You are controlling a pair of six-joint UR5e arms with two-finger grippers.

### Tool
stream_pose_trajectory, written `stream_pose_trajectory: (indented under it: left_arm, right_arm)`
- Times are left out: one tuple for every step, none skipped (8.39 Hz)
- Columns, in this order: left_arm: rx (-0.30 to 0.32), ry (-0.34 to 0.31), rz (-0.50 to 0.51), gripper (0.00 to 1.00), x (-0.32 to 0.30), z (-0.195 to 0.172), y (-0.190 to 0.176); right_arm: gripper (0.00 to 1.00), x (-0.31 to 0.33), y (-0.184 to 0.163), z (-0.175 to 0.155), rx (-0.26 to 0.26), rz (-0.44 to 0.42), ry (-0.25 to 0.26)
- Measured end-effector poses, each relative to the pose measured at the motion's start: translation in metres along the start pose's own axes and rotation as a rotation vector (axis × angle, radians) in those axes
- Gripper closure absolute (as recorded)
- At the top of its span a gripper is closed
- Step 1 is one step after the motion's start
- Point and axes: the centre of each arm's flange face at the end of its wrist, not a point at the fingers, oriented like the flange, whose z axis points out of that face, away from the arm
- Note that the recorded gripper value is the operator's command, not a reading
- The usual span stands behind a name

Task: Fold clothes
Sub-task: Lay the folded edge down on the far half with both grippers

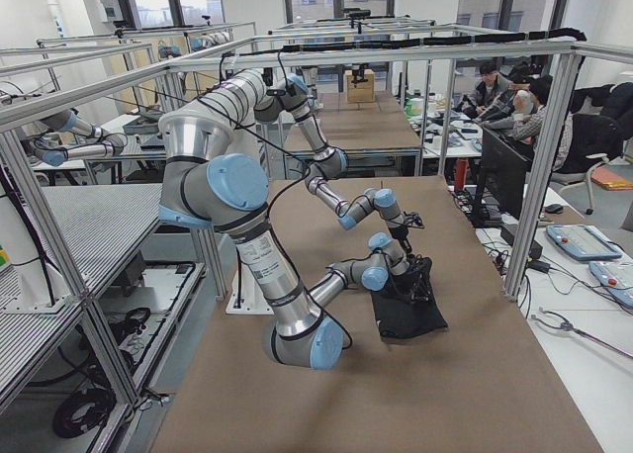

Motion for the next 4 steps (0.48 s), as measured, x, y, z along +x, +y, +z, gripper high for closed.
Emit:
stream_pose_trajectory:
  left_arm:
    - [0.007,0.008,0.001,0.81,0.003,0.010,-0.006]
    - [0.012,0.011,0.000,0.01,0.006,0.015,-0.012]
    - [0.015,0.012,0.001,0.00,0.008,0.017,-0.016]
    - [0.018,0.016,0.011,0.00,0.010,0.016,-0.018]
  right_arm:
    - [0.83,0.004,0.000,0.006,0.001,-0.011,0.004]
    - [0.22,0.007,0.001,0.012,0.001,-0.019,0.011]
    - [0.09,0.011,0.001,0.017,0.002,-0.028,0.020]
    - [0.08,0.012,-0.003,0.019,0.003,-0.035,0.024]
